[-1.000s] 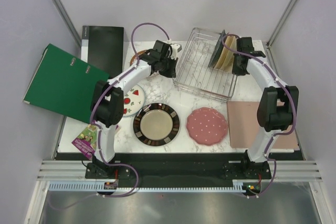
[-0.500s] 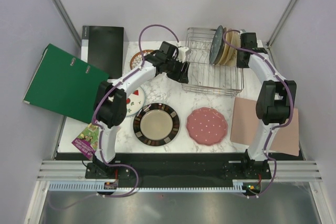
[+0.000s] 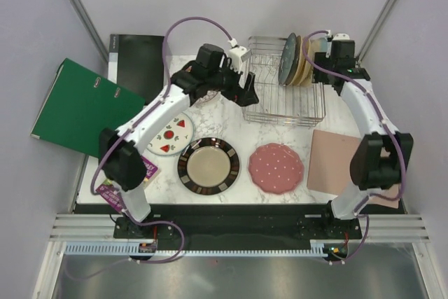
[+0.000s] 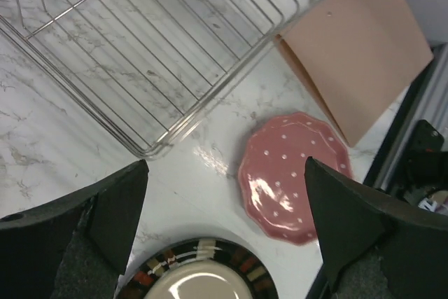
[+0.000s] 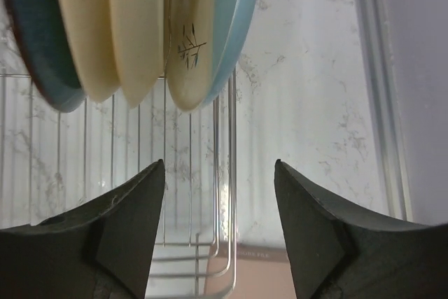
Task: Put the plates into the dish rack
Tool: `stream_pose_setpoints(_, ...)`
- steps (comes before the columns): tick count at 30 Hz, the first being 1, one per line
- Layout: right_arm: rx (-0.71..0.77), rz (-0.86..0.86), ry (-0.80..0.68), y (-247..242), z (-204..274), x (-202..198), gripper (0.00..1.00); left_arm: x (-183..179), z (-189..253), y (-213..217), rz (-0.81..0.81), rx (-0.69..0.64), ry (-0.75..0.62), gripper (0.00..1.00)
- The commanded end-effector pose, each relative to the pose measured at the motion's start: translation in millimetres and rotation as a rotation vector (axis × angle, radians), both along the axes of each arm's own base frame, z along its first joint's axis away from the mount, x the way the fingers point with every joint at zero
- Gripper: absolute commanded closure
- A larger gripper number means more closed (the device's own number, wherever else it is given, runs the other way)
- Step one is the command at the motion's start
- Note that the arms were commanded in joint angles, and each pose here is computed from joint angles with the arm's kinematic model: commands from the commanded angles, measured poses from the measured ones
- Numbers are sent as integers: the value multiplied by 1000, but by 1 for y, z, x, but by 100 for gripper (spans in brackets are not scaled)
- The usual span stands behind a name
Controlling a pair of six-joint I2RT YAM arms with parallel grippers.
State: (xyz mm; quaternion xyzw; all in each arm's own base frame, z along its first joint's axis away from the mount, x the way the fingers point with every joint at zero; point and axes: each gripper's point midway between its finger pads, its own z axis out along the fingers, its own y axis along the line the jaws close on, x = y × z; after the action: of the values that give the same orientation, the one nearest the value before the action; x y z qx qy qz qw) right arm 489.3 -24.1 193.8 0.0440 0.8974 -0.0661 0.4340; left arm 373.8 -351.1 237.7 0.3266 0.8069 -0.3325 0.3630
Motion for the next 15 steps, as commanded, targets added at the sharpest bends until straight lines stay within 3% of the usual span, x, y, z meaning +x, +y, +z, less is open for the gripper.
stream_pose_setpoints(1, 29, 10, -174, 5, 77, -45, 28, -44, 13, 16, -3, -56, 39, 0)
stream_pose_setpoints(3, 61, 26, -123, 11, 63, -72, 27, -61, 3, 21, 10, -93, 99, 0)
stream_pose_setpoints(4, 104, 84, -149, 24, 74, -88, 26, -77, -34, 29, 14, -61, 177, 0)
stream_pose_setpoints(6, 195, 183, -71, 47, 49, -118, 24, -95, -45, 31, 7, -109, 228, 3)
stream_pose_setpoints(7, 297, 317, -70, 76, 54, -137, 24, -102, -66, 33, 6, -117, 249, 7)
stream_pose_setpoints(9, 426, 416, 34, 102, 27, -168, 23, -123, -89, 35, -21, -147, 332, 12)
stream_pose_setpoints(11, 594, 578, 114, 137, 13, -205, 21, -130, -85, 25, -89, -235, 310, 16)
stream_pose_setpoints(15, 637, 620, 202, 143, -11, -228, 21, -133, -108, 17, -113, -234, 361, 16)
